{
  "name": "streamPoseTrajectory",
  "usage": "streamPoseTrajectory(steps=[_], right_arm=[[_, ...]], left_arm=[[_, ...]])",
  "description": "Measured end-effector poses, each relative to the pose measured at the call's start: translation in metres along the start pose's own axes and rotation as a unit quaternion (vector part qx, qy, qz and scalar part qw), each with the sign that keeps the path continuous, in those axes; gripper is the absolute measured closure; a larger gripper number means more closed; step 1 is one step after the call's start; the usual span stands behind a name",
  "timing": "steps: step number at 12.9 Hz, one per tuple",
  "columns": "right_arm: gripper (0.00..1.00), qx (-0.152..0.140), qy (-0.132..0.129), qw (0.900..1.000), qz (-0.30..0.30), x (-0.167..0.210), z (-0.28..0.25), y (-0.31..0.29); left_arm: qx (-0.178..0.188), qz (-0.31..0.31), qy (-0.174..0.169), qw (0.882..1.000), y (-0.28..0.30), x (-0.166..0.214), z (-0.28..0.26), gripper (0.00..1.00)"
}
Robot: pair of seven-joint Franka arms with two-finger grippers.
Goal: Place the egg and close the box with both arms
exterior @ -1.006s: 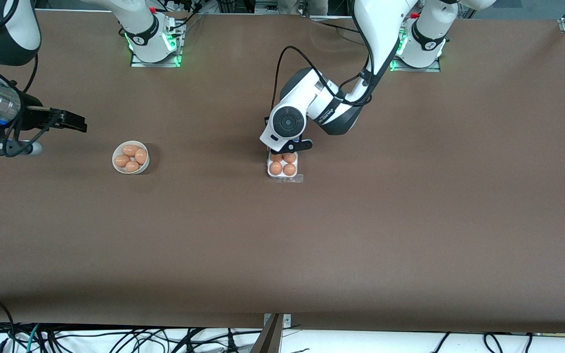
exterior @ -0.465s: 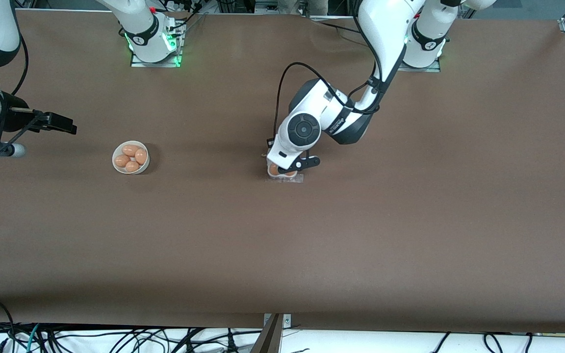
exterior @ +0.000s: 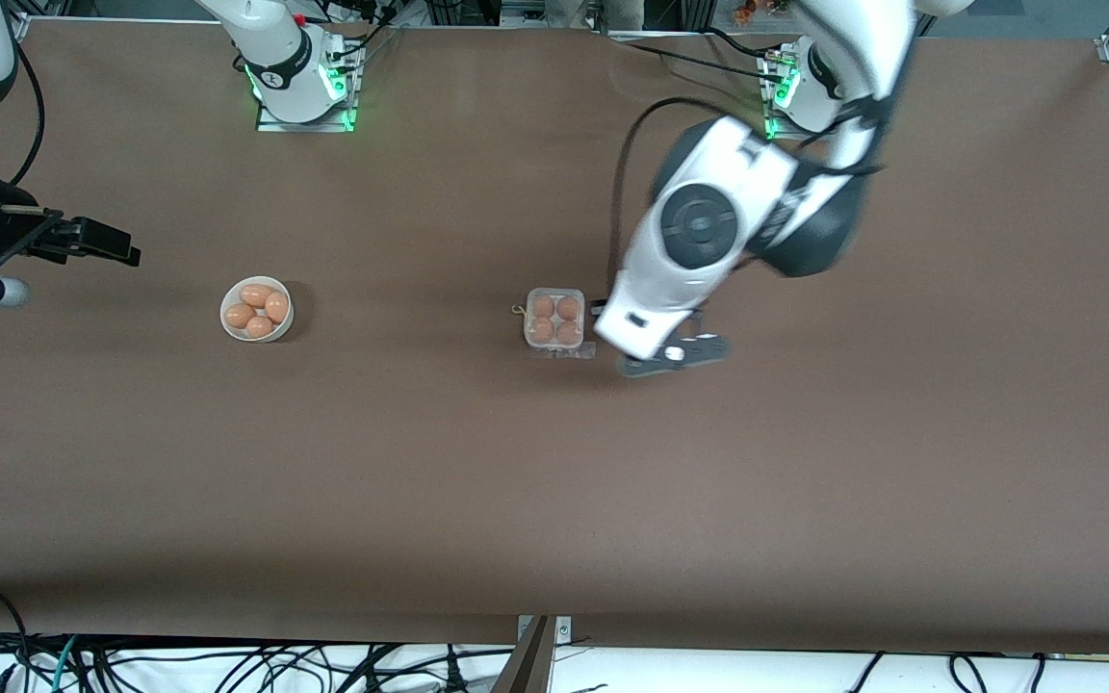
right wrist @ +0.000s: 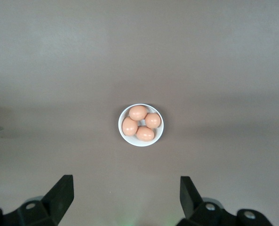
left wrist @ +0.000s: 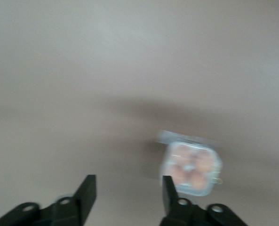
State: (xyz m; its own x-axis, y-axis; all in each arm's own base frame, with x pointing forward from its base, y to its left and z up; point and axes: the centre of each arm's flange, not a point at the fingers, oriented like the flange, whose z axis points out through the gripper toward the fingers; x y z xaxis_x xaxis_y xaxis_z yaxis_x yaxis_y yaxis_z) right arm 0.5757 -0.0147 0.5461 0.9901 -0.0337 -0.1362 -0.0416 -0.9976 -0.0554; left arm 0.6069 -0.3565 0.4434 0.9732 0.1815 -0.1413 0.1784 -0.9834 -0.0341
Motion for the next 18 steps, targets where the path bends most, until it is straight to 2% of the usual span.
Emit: streamPoseTrajectory(steps=[2, 3, 6, 8, 11, 14, 18], right_arm=[[0.00, -0.001, 0.002, 1.000, -0.006, 0.000, -0.002, -0.007], [0.00, -0.001, 0.002, 1.000, -0.007, 0.000, -0.002, -0.009], [0.00, -0.003, 0.002, 1.000, -0.007, 0.000, -0.001, -0.012], [0.00, -0.003, 0.002, 1.000, -0.006, 0.000, -0.001, -0.011], [0.00, -0.003, 0.002, 1.000, 0.000, 0.000, -0.002, -0.005], [0.00, -0.003, 0.003, 1.000, 0.003, 0.000, -0.003, 0.001], [0.00, -0.004, 0.006, 1.000, 0.004, 0.000, -0.006, 0.003]], left_arm=[[0.030, 0.037, 0.021, 0.999, -0.049, 0.022, -0.036, 0.05], [0.037, 0.047, 0.032, 0.998, -0.070, 0.032, -0.048, 0.00], [0.035, 0.054, 0.054, 0.996, -0.128, 0.061, -0.078, 0.00], [0.046, 0.055, 0.069, 0.995, -0.167, 0.079, -0.092, 0.00], [0.047, 0.077, 0.074, 0.993, -0.221, 0.098, -0.106, 0.00], [0.044, 0.115, 0.078, 0.989, -0.275, 0.093, -0.134, 0.00], [0.036, 0.115, 0.072, 0.990, -0.326, 0.063, -0.149, 0.00]])
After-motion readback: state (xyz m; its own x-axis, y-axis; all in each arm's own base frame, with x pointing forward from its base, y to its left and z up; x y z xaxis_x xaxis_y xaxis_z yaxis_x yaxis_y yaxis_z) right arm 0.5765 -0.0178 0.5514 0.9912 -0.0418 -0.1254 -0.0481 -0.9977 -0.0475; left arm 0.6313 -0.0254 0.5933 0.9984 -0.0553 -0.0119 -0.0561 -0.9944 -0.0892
